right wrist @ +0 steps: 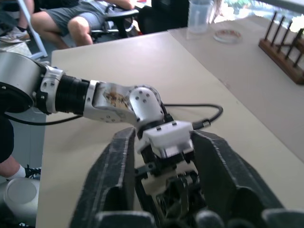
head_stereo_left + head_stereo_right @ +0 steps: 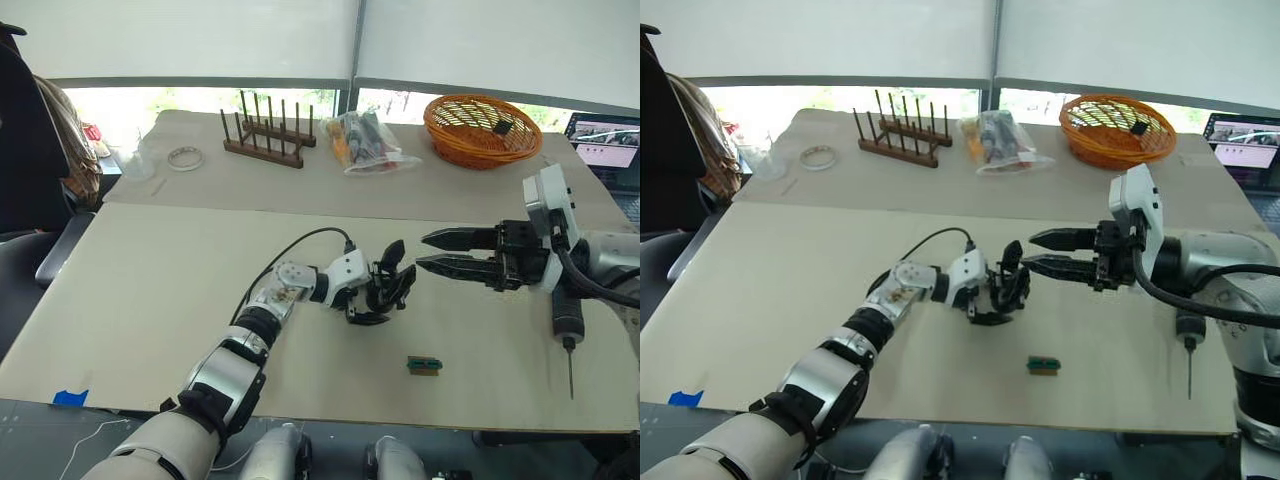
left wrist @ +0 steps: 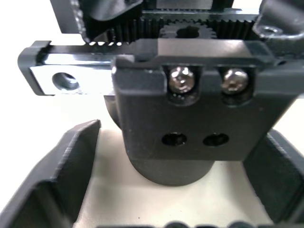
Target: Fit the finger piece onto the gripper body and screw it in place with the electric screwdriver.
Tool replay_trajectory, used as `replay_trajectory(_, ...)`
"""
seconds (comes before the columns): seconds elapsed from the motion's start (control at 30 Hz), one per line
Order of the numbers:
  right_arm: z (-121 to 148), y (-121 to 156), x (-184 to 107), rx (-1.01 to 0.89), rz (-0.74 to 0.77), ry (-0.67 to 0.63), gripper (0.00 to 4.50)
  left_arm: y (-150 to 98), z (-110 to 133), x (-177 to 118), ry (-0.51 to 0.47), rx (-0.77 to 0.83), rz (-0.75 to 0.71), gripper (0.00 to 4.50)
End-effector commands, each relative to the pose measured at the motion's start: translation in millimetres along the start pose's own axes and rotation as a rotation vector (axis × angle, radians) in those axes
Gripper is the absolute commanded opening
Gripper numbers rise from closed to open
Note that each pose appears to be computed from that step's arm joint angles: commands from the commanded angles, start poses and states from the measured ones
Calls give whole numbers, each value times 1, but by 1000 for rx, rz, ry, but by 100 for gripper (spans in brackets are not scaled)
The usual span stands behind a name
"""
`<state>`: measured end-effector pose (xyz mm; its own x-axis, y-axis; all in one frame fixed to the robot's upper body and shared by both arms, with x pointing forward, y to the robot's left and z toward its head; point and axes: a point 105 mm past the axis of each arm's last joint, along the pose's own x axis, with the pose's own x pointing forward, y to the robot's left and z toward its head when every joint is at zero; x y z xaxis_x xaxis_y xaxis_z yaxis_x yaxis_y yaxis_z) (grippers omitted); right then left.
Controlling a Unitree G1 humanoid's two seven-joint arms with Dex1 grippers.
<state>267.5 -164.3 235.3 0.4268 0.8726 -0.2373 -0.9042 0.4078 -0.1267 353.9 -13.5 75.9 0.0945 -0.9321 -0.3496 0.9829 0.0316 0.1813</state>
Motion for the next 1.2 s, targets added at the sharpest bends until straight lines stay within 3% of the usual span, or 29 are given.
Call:
replay_trajectory(0.03,2,-16,-21,15,-188,93,357,3,-3,-25,28,20,-21,450)
replay_trajectory(0.13,-20,-39,-52,156,-440,279,448,0,8,-63,2,37,-58,450)
replay_trajectory(0.23,-44,-59,-96,270,-719,462,448,-22,25,-102,-11,52,-148,450)
replay_trajectory(0.33,-62,-57,-130,492,-838,541,448,-49,53,-132,-33,53,-217,450)
replay_trajectory(0.53,-98,-69,-162,651,-987,670,448,-63,112,-146,-142,69,-187,450)
replay_trajectory(0.67,-125,-83,-172,699,-1027,708,448,-73,134,-150,-182,86,-196,450)
replay_trajectory(0.9,-153,-105,-170,771,-1031,701,448,-81,143,-155,-174,121,-194,450)
replay_trajectory(1.07,-174,-111,-157,710,-928,746,448,-81,146,-153,-166,159,-194,450)
replay_trajectory(1.1,-176,-114,-154,704,-921,740,397,-80,147,-153,-166,160,-194,450)
replay_trajectory(1.2,-168,-115,-144,690,-827,722,308,-79,147,-153,-155,165,-199,450)
